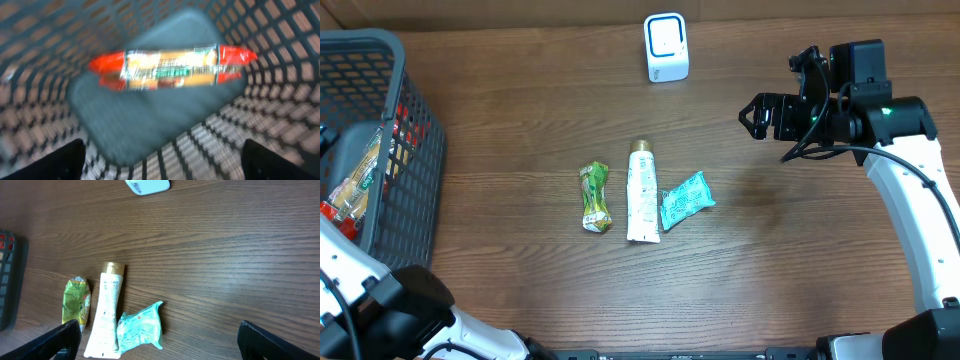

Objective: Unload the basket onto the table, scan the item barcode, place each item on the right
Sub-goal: 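Reach the left gripper into the basket and grasp the pasta package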

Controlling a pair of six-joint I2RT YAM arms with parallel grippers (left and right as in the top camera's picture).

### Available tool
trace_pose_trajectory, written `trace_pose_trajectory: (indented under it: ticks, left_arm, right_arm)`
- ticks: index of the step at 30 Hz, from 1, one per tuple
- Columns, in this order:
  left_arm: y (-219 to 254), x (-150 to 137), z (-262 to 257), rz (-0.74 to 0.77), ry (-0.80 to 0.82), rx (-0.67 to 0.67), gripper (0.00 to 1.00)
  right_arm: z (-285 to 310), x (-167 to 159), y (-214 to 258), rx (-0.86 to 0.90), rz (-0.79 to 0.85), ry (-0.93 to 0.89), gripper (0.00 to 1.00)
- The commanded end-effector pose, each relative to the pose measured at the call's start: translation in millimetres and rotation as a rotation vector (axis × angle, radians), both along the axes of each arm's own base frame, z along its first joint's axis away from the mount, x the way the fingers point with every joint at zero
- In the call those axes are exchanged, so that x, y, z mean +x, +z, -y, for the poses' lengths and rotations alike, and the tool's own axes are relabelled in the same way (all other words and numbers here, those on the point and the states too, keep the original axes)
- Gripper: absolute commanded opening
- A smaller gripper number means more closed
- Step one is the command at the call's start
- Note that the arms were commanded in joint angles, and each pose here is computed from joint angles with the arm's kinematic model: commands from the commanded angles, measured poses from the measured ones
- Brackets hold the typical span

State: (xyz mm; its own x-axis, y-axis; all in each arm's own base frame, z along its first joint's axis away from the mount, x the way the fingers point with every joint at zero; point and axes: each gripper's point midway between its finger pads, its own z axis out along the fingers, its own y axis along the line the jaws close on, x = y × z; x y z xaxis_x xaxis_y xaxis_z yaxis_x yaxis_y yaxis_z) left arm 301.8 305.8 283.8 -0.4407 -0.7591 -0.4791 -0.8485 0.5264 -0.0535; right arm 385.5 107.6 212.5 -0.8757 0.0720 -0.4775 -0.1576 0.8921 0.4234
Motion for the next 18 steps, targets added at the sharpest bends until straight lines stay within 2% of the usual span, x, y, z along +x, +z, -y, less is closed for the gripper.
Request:
trace_pose_trajectory:
  ticks: [1,4,10,18]
  left_arm:
    - [-44,12,-16,-0.087,-0.146,0.045,1.0]
    - [-82,31,-34,-0.094,-0.213,0.093,1.0]
    - [-140,41,-41,-0.202,-0.404,0.101,1.0]
    - [-183,51,-50,-0.311,-0.62,0.127,1.0]
  right_arm:
    - [-2,4,9,0.006,0.025,0.005,1.0]
    - [-2,3,8,0.006,0.022,0.005,1.0]
    - [-2,3,8,0.006,0.021,0.004,1.0]
    - [-1,2,7,0.005,0.016,0.004,1.0]
